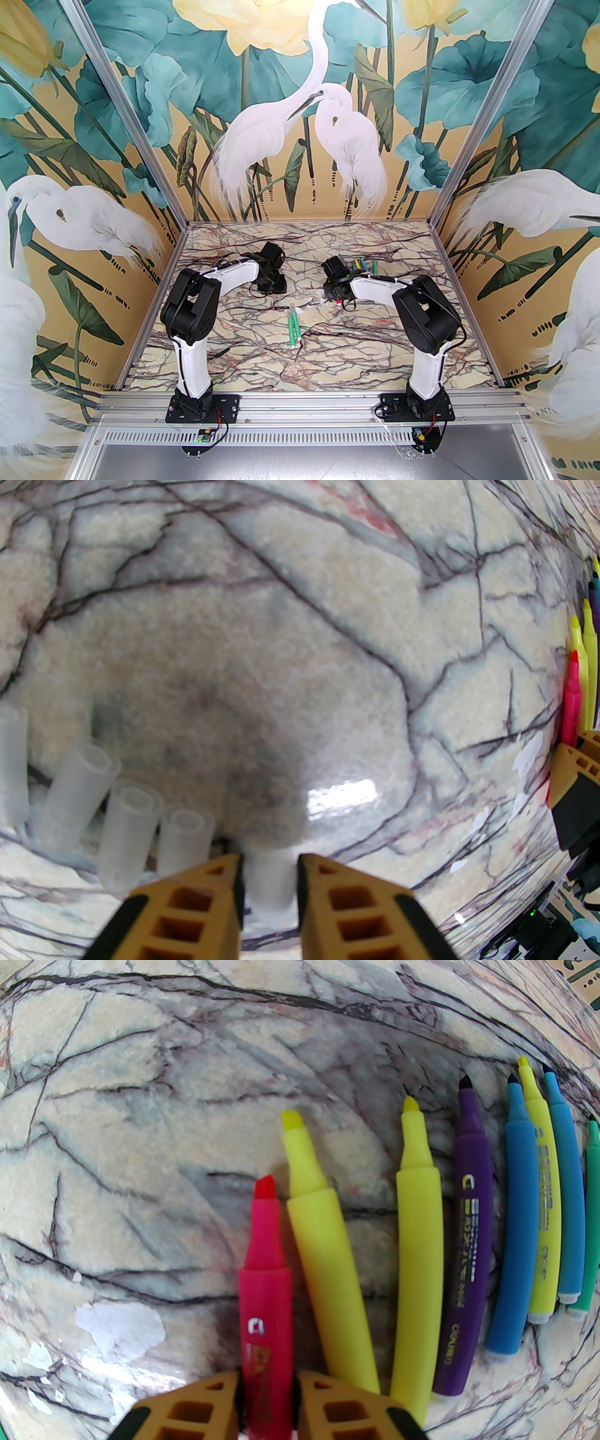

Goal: Open the pen caps

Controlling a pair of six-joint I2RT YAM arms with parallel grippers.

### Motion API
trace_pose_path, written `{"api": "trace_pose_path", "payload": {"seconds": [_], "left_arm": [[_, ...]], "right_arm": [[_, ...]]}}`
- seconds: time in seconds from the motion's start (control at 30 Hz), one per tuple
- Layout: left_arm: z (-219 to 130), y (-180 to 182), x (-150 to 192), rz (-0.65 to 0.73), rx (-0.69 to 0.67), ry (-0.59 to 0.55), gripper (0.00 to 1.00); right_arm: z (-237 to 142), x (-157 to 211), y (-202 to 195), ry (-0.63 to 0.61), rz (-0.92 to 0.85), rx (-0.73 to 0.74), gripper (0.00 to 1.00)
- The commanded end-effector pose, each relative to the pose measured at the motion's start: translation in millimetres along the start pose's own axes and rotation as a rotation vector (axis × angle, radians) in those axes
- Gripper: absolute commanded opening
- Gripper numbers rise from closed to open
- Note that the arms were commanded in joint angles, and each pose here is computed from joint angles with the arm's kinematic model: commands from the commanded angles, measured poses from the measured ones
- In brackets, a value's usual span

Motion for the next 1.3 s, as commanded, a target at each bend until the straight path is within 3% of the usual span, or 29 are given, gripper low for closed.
{"api": "trace_pose_path", "payload": {"seconds": [0.0,0.3,0.7,1.0,1.27], "left_arm": [[-2.1,-2.3,-2.6,0.024,-0.013,0.005,0.27],[-16.8,-4.8,-4.8,0.038,-0.006,-0.04,0.28],[-54.8,-11.5,-2.5,0.066,0.037,-0.185,0.42],[-75.0,-1.2,13.5,0.076,0.043,-0.329,0.64],[-92.4,23.1,36.7,0.006,0.046,-0.456,0.73]], "right_arm": [[-6.7,-3.4,-1.4,-0.009,-0.002,0.014,0.27],[-26.8,-7.1,1.0,-0.039,-0.006,-0.022,0.32],[-67.7,1.3,27.3,-0.048,-0.072,-0.162,0.39],[-74.1,31.7,58.4,0.017,-0.125,-0.291,0.42],[-70.5,64.0,79.8,0.095,-0.156,-0.366,0.43]]}}
Point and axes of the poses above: each hand's point on the last joint's axis, 136 mm out from that joint toward the fingers, its own z axis out along the fingers, its own y axis along the line the jaws close on, x = y × z, the point moved 7 cm from there along -z, back along the fingers, and after that the axes turned 15 degrees about z, right-handed, at the moved point
